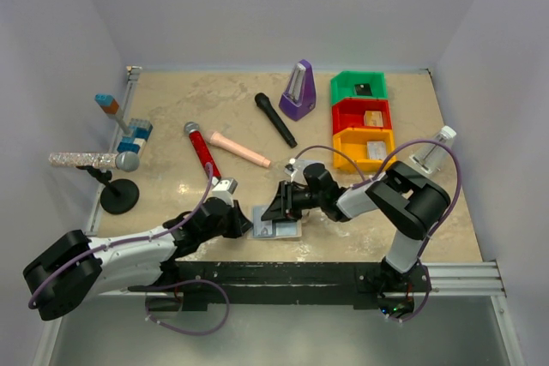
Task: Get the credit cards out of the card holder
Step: Remove the credit card from the card holder.
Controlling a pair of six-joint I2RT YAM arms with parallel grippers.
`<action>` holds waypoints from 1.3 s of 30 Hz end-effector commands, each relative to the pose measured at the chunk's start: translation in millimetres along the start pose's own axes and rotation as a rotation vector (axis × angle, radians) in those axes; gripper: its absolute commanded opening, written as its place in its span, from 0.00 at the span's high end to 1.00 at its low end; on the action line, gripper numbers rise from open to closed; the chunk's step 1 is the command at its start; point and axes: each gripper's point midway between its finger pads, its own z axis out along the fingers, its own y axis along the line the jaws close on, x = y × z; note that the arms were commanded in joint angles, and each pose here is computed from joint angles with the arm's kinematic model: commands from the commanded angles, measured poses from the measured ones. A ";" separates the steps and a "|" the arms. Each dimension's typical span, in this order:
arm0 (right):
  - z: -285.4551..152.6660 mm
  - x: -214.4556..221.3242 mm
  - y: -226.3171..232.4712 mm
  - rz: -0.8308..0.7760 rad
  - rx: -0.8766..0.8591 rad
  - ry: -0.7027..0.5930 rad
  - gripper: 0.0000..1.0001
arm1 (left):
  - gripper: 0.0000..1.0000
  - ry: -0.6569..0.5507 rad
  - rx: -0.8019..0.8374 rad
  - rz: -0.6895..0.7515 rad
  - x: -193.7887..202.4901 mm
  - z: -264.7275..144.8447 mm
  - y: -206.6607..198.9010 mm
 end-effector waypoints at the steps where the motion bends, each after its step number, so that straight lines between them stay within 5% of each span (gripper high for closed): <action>1: 4.9 0.2 13.5 -0.050 -0.025 0.026 0.61 | 0.91 -0.004 0.061 0.001 -2.7 0.5 -13.9; 15: -0.6 8.9 7.4 -0.071 0.033 0.037 0.63 | 1.00 0.004 0.028 -0.011 3.7 0.2 -3.1; 39: -11.9 9.8 15.2 -0.082 0.016 0.012 0.66 | 1.00 0.032 -0.072 -0.027 19.7 0.8 25.4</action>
